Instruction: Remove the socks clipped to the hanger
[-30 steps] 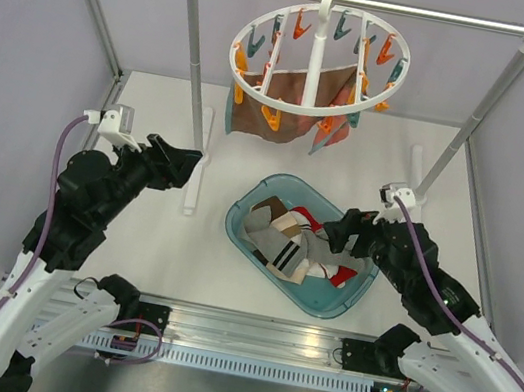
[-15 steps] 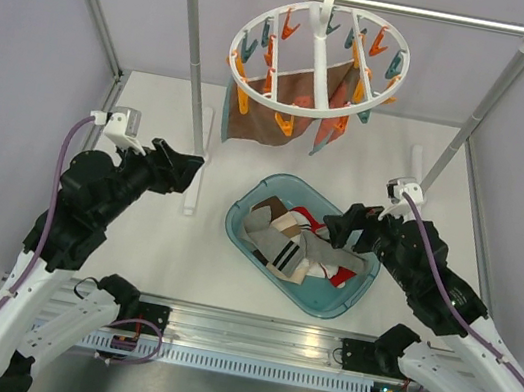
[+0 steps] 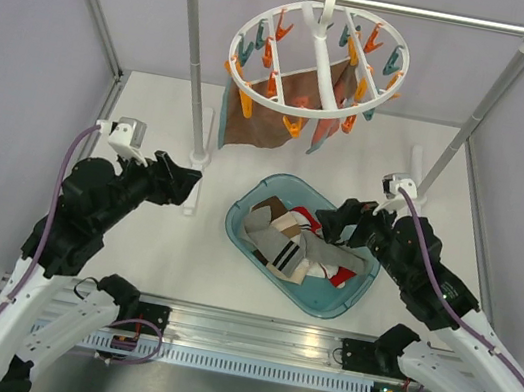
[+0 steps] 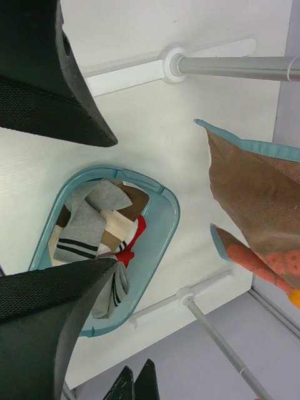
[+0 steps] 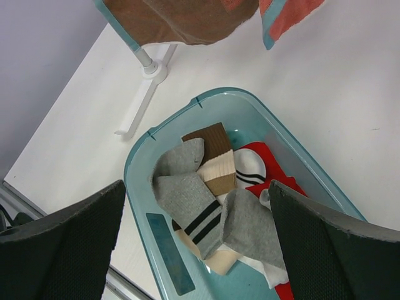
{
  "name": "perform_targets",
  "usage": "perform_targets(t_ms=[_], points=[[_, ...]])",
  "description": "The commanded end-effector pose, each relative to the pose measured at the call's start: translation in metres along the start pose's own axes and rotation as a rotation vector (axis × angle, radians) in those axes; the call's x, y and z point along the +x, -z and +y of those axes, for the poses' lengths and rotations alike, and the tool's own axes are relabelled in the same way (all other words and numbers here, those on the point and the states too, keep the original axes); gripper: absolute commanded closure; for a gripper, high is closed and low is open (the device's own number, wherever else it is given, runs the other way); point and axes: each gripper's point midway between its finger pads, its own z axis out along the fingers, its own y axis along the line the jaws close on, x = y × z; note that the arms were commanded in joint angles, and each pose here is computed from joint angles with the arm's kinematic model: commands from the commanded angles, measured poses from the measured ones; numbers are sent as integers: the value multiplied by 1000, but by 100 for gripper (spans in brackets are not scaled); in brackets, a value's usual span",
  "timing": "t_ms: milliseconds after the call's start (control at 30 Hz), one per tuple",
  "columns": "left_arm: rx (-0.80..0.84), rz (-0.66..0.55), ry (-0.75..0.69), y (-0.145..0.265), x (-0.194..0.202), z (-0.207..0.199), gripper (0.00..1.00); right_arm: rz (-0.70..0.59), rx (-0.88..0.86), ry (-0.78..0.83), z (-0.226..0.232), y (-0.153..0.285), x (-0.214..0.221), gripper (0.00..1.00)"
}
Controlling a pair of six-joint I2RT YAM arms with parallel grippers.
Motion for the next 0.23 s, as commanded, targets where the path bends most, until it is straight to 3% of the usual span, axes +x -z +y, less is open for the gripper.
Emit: perform_targets(t_ms=[0,200], points=[[3,16,-52,6,7,3,25,-48,-39,-18,8,1,-12,2],[-1,22,-61,7,10,5,25,-73,-16,-18,2,4,-12,2]])
